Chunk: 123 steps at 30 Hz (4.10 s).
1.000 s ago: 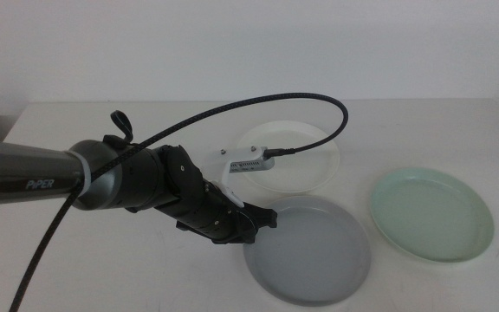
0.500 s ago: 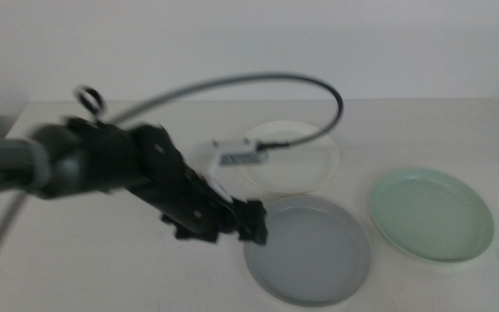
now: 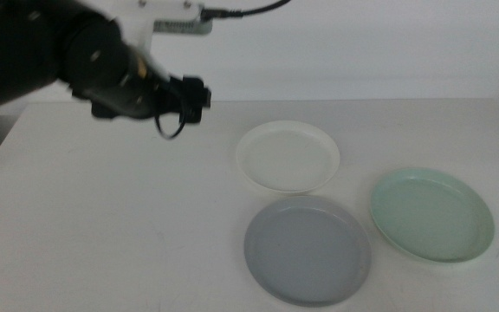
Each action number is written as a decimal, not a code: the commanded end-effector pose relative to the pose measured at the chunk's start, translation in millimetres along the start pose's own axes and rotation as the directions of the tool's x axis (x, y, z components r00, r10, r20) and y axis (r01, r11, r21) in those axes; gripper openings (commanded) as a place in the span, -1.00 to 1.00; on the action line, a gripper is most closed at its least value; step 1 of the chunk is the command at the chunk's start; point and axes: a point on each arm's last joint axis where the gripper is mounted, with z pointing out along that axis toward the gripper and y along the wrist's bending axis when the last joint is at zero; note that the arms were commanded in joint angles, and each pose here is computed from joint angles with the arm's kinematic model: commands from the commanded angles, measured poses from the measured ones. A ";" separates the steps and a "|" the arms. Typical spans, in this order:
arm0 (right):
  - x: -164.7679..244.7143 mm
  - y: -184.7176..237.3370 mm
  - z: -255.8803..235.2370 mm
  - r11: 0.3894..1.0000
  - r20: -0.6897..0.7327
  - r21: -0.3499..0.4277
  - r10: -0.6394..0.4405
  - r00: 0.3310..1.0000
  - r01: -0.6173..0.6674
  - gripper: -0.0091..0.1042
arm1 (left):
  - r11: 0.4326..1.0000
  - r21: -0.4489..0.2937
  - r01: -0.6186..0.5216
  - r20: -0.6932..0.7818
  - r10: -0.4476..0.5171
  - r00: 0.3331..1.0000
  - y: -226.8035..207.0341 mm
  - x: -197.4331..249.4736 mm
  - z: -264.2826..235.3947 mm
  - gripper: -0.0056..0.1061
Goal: Stack the three bowls on top of each other.
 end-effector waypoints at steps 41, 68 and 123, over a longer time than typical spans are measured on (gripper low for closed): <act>-8.7 -2.7 -2.9 0.999 0.096 0.035 -0.023 0.995 0.020 -0.25 | 0.991 0.079 0.106 -0.083 -0.100 0.992 -55.4 -18.3 190.7 0.02; -8.7 -2.7 -2.9 0.999 0.096 0.035 -0.023 0.995 0.020 -0.25 | 0.974 0.225 -0.005 0.109 -0.020 0.994 -69.5 -6.1 13.9 -0.90; -8.7 -2.7 -2.9 0.999 0.096 0.035 -0.023 0.995 0.020 -0.25 | 0.882 0.273 -0.384 0.266 0.315 0.911 10.5 89.2 -175.1 0.98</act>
